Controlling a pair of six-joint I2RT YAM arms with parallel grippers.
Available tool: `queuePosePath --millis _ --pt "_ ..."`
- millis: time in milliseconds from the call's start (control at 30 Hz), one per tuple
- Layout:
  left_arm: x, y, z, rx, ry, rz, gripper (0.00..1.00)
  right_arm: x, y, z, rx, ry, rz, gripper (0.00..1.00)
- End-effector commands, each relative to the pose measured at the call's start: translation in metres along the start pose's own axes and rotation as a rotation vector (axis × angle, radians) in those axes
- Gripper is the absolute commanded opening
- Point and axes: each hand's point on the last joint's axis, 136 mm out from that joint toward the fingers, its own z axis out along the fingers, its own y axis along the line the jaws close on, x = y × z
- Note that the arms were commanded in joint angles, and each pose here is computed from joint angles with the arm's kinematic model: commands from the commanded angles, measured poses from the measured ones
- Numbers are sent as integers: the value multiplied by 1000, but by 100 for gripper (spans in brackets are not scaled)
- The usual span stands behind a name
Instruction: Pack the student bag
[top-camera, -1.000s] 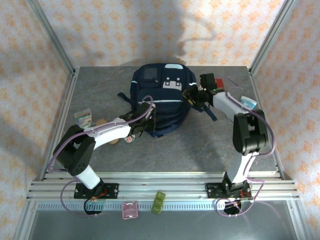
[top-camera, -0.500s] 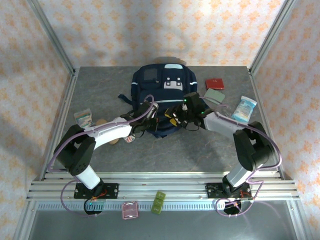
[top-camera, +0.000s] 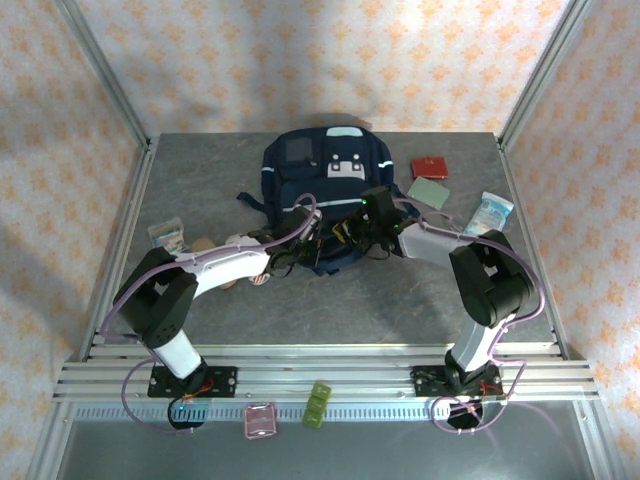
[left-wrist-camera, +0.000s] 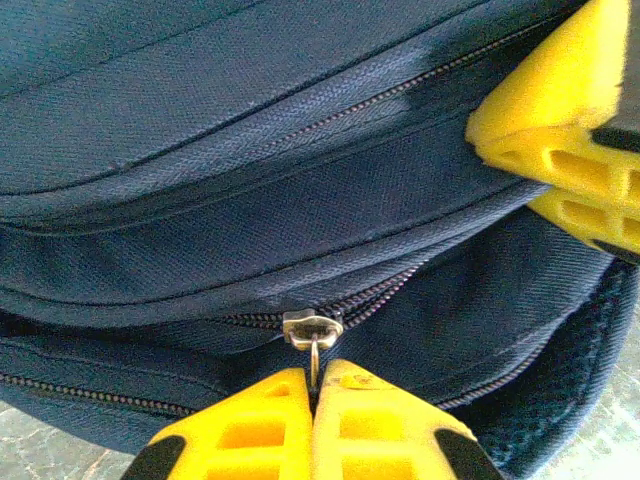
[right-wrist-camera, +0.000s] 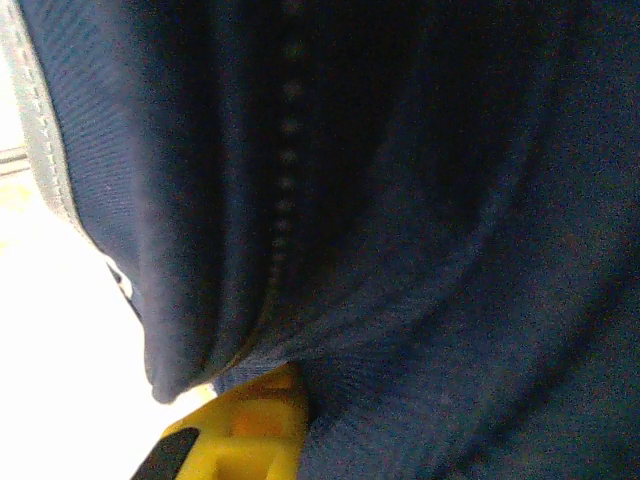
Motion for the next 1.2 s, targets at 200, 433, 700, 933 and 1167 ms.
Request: queuePosePath --millis 200,433,700,933,1167 --pt "-4 90 -6 -258 32 -37 0 -35 18 -44 -91 -185 -66 0" --pt "-18 147 -6 -350 8 -135 0 -33 24 -59 -140 -191 -100 0" --pt "-50 207 2 -492 -27 -240 4 -28 36 -63 -184 -171 -134 0" --pt "-58 200 -4 -425 -52 -275 6 -21 48 -57 -181 -136 -224 0" --pt "-37 199 -37 -428 -90 -328 20 -1 68 -32 -136 16 -435 0"
